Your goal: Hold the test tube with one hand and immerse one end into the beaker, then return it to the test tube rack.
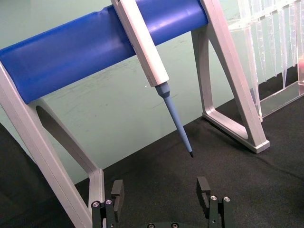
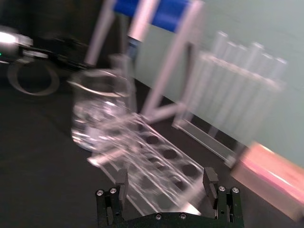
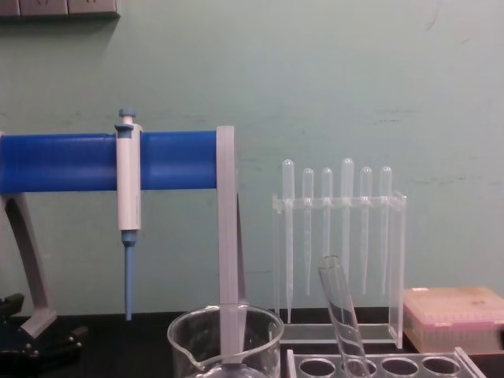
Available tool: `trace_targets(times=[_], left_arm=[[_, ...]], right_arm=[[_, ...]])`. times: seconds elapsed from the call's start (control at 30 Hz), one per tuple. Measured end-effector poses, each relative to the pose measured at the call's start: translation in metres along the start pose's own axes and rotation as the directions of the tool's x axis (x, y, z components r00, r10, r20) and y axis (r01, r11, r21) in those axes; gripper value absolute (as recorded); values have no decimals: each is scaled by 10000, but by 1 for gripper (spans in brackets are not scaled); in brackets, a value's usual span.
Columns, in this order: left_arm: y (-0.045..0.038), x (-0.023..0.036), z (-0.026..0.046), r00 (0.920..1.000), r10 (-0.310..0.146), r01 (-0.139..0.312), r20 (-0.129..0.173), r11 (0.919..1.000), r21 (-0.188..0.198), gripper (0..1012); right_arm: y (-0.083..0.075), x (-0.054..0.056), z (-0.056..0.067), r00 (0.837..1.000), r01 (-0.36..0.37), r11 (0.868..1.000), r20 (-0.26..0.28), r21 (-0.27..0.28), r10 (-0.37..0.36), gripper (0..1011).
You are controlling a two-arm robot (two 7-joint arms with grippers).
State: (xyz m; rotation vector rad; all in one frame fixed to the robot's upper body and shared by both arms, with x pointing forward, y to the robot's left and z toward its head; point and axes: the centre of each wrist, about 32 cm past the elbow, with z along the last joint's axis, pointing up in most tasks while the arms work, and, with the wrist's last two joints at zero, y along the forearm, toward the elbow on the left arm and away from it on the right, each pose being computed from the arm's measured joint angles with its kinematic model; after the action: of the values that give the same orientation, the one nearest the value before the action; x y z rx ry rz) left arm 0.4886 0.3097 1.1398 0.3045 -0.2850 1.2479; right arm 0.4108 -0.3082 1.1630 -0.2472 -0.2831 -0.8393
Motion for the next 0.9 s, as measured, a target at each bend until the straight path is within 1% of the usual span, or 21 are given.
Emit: trace_targets(times=[0.03, 0.07, 0.17, 0.2, 0.3, 0.33, 0.4, 0.43, 0.5, 0.53, 0.6, 0.77, 0.83, 0.9], left_arm=[[0, 0, 0, 10000, 1, -1, 0, 10000, 0, 1000], [0, 0, 0, 10000, 1, -1, 0, 10000, -1, 1000], [0, 0, 0, 10000, 0, 0, 0, 10000, 0, 1000], [0, 0, 0, 10000, 0, 0, 1, 10000, -1, 1000], [0, 0, 0, 10000, 0, 0, 0, 10000, 0, 1000], [0, 0, 0, 10000, 0, 0, 0, 10000, 0, 1000], [0, 0, 0, 10000, 0, 0, 0, 10000, -1, 1000], [0, 0, 0, 10000, 1, -1, 0, 10000, -1, 1000], [0, 0, 0, 10000, 0, 0, 0, 10000, -1, 1000], [0, 0, 0, 10000, 0, 0, 0, 10000, -1, 1000], [0, 0, 0, 10000, 0, 0, 0, 10000, 0, 1000], [0, 0, 0, 10000, 1, -1, 1, 10000, -1, 1000], [0, 0, 0, 10000, 1, -1, 0, 10000, -1, 1000], [0, 0, 0, 10000, 0, 0, 0, 10000, 0, 1000]], right_arm=[[19, -5, 11, 9999, -153, 9999, 21, 78, 152, 1002], [73, -21, 37, 9987, -487, 9985, 132, 263, 484, 1002], [176, -32, 71, 9959, -830, 9952, 404, 522, 809, 1002], [260, -41, 88, 9939, -997, 9929, 543, 648, 963, 1002], [382, -45, 110, 9909, -1188, 9898, 723, 782, 1132, 1000], [471, -50, 120, 9896, -1270, 9881, 782, 862, 1204, 1002], [542, -52, 128, 9889, -1318, 9870, 805, 920, 1246, 1002], [613, -55, 135, 9886, -1342, 9861, 816, 975, 1265, 1002], [707, -62, 140, 9885, -1345, 9853, 840, 1049, 1259, 1002], [707, -62, 140, 9885, -1345, 9853, 840, 1049, 1259, 1002], [798, -78, 148, 9889, -1286, 9852, 894, 1133, 1188, 1002], [866, -98, 136, 9906, -1151, 9852, 887, 1267, 1043, 1002], [883, -106, 132, 9908, -1110, 9856, 919, 1276, 997, 979], [904, -112, 127, 9905, -1082, 9861, 978, 1259, 962, 929]])
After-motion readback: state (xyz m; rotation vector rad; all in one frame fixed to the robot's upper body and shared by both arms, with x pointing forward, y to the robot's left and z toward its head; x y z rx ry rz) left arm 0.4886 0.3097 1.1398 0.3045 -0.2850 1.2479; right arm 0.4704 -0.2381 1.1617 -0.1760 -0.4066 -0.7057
